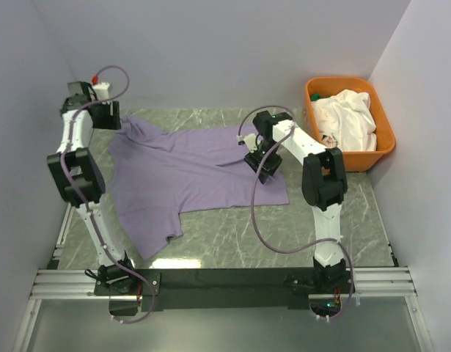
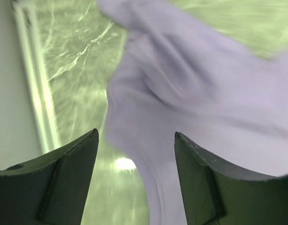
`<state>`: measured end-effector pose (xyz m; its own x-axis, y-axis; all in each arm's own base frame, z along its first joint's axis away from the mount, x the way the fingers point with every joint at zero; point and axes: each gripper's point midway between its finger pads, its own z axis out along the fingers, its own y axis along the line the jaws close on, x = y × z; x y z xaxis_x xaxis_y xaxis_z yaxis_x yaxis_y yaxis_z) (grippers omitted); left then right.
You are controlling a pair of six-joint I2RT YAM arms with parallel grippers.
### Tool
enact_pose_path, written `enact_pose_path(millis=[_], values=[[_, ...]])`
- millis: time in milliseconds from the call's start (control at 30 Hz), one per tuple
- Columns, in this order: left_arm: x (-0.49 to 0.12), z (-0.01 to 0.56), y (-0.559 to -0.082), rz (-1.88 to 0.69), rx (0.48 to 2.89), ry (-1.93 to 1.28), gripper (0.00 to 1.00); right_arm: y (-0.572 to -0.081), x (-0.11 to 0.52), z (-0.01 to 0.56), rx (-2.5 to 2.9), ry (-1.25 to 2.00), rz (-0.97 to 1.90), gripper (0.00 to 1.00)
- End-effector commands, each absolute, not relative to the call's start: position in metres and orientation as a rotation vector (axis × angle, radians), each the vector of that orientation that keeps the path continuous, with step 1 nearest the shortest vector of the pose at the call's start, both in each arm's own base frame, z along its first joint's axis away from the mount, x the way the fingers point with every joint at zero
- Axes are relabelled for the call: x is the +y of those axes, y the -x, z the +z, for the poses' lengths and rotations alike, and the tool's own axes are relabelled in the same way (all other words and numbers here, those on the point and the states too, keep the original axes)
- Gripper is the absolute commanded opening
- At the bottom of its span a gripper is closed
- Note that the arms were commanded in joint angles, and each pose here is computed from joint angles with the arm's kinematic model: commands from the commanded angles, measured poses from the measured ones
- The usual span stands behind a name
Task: Fold and stack the t-shirts
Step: Flatten the tshirt out
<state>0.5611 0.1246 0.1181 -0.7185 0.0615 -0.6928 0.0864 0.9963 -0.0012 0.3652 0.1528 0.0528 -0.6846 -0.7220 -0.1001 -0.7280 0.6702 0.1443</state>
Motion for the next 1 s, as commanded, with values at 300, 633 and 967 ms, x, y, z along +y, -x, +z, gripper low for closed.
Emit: enact_pose_path(millis=[300, 633, 967], values=[[0.031, 0.137, -0.345, -0.489, 2.516, -0.676, 0.59, -0.330, 0.121, 0.058, 2.859, 1.241, 0.171, 0.49], [0.031, 0.056, -0.289, -0.324, 2.714, -0.672, 0.55, -0.319, 0.116, 0.019, 2.957, 1.235, 0.181, 0.43], [0.050, 0.015, -0.213, -0.220, 2.922, -0.866, 0.53, -0.274, 0.108, 0.003, 3.035, 1.370, 0.208, 0.42]])
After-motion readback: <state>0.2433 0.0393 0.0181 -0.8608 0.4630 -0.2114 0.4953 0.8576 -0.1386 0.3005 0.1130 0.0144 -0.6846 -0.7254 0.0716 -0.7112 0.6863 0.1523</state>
